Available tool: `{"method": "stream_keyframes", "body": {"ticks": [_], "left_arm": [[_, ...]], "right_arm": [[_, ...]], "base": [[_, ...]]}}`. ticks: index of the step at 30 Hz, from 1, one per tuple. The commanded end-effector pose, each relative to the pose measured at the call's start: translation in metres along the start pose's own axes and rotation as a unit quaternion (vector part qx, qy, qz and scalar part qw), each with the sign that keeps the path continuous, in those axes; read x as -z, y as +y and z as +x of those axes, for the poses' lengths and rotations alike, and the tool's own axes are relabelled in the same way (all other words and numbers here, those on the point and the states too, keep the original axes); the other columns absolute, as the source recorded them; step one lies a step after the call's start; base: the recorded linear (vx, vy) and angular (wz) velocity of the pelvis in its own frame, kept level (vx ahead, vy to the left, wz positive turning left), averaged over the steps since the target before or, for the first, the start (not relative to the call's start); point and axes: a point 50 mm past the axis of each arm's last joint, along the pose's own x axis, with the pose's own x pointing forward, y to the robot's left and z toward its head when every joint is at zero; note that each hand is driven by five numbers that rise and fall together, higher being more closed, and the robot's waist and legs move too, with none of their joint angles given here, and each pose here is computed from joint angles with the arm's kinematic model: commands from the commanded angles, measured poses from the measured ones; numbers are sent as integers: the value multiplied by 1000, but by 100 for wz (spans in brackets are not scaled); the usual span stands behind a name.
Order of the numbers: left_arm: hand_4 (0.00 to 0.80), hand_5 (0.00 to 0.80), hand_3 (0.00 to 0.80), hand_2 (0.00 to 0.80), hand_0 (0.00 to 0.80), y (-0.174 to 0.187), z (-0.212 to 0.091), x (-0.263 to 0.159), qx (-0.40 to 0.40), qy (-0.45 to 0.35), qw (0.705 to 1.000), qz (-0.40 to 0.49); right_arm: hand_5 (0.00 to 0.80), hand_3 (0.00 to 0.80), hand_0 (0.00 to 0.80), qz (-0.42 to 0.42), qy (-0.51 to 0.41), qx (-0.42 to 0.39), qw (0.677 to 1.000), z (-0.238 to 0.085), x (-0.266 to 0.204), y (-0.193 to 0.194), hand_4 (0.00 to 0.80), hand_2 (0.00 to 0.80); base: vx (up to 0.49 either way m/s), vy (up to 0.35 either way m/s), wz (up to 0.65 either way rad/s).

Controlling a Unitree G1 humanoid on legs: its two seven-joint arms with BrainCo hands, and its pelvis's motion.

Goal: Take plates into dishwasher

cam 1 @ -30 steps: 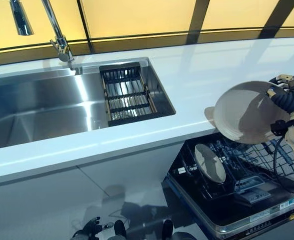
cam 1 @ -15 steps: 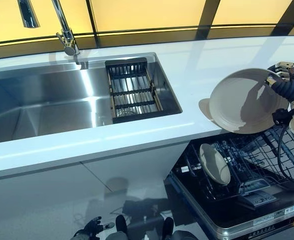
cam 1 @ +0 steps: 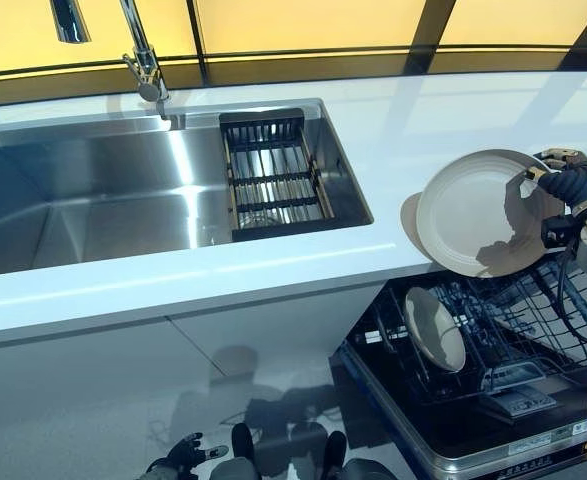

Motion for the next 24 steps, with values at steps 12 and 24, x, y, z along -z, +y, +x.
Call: {"method": "stream_keyframes", "body": {"ticks": [12,24], "left_arm": [[0,0,0,0,0,21,2,-28,-10,-43,998,43],[0,0,0,0,0,17,4,-40,-5,-66,997,37]], "right_arm": [[800,800,800,198,14,-20,980,23,-29,21,800,800],[800,800,800,216,66,31,974,29,-23,15,800,800]], "base": [[-1,-1,2],[1,0,1]]}}
